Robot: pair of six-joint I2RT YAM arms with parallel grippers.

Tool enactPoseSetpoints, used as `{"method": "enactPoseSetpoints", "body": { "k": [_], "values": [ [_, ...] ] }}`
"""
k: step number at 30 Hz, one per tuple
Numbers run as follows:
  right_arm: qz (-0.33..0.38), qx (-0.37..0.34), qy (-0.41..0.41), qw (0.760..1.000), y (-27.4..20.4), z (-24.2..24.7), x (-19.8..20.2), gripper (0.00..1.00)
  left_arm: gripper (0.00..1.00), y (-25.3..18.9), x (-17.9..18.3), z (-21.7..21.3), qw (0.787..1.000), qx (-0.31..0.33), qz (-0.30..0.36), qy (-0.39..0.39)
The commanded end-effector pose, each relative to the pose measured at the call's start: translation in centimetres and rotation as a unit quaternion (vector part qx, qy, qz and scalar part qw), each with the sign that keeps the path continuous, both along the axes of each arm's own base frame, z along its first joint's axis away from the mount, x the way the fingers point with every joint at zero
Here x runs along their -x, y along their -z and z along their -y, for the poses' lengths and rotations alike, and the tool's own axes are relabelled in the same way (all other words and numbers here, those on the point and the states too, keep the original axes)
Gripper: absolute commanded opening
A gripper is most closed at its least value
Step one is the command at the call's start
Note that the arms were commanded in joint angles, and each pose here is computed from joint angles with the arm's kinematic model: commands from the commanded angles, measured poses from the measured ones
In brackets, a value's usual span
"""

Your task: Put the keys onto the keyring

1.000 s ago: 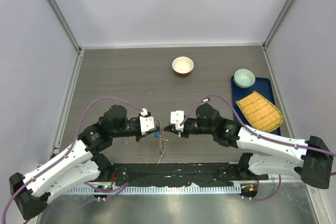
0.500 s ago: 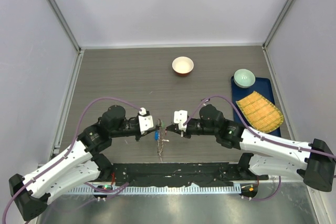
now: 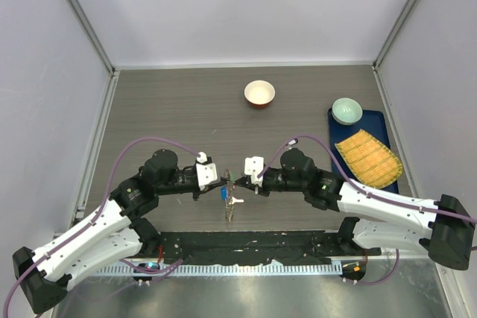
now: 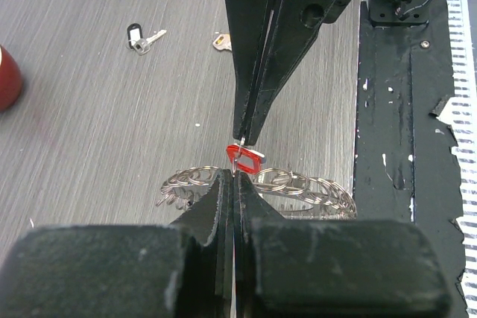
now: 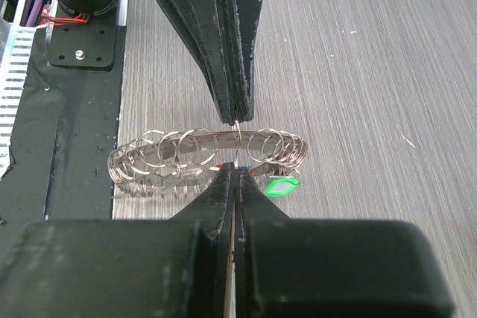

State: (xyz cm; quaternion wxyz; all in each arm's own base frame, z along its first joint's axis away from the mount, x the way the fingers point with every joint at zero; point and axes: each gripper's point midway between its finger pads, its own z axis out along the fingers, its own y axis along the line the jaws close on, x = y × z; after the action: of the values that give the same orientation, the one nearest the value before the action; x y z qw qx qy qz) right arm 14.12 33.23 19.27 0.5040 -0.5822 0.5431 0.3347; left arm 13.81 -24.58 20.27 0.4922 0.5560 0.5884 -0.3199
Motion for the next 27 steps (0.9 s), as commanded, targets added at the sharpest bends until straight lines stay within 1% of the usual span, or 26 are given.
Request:
{"method": "enactPoseSetpoints", "body": {
  "k": [1, 15, 27],
  "values": [
    [0.012, -0.033, -0.003, 0.999, -1.7, -0.8, -0.2, 0.01, 0.0, -2.8, -0.2, 0.9, 0.998, 0.047, 0.033, 0.013],
    [0.013, -0.037, -0.007, 0.999, -2.0, -0.9, -0.1, 0.01, 0.0, -2.7, -0.2, 1.1, 0.998, 0.047, 0.029, 0.017],
    [0.014, -0.052, -0.021, 0.998, -2.9, -1.3, 0.3, 0.01, 0.0, -2.3, 0.5, 1.9, 0.998, 0.043, 0.007, 0.047]
  ]
}}
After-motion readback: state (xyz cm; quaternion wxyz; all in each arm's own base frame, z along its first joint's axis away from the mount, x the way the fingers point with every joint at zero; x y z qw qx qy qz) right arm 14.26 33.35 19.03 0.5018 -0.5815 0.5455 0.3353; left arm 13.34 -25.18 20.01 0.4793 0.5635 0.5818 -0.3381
